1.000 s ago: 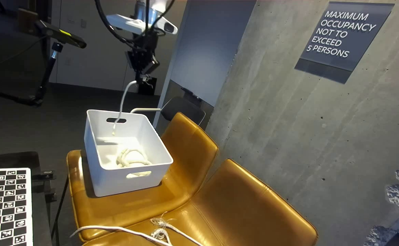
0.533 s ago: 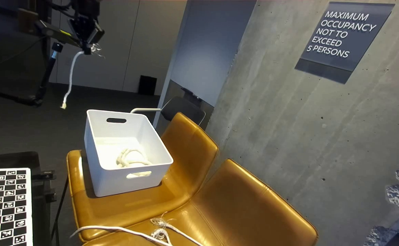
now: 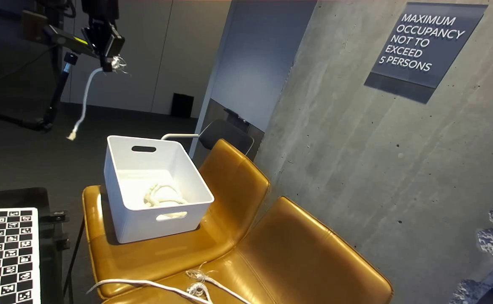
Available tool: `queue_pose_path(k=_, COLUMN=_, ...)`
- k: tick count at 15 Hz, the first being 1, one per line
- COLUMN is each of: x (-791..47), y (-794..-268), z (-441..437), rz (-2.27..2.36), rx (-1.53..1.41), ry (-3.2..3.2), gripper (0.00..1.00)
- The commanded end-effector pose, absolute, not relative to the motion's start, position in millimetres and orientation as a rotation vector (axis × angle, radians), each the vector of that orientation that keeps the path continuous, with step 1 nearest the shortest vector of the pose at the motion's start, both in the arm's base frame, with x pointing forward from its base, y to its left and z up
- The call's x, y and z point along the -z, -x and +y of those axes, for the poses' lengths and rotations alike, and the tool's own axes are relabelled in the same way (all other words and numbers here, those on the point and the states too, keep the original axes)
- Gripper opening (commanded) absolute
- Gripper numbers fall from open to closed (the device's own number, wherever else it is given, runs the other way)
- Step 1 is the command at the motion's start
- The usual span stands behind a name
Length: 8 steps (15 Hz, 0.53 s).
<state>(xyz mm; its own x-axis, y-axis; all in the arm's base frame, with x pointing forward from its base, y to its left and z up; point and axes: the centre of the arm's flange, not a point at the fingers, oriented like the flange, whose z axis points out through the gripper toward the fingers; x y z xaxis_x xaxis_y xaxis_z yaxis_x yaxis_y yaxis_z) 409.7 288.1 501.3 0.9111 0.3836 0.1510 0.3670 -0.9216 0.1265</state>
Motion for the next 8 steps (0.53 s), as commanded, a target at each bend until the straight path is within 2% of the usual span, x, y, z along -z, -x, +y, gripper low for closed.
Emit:
queue_pose_path(k=1, x=-482.6, y=-451.4, z=217.6, rz=0.477, rx=-0.264, ry=-2.949, gripper=0.01)
queue_pose_path(k=4, x=-473.3, y=-496.1, z=169.3, rz=0.386, rx=-0.274, ry=-2.956, gripper=0.01)
queue_pose_path(k=8, x=-460.9, y=-545.3, z=148.3, rz=0.331, rx=-0.290, ry=-2.975, gripper=0.01)
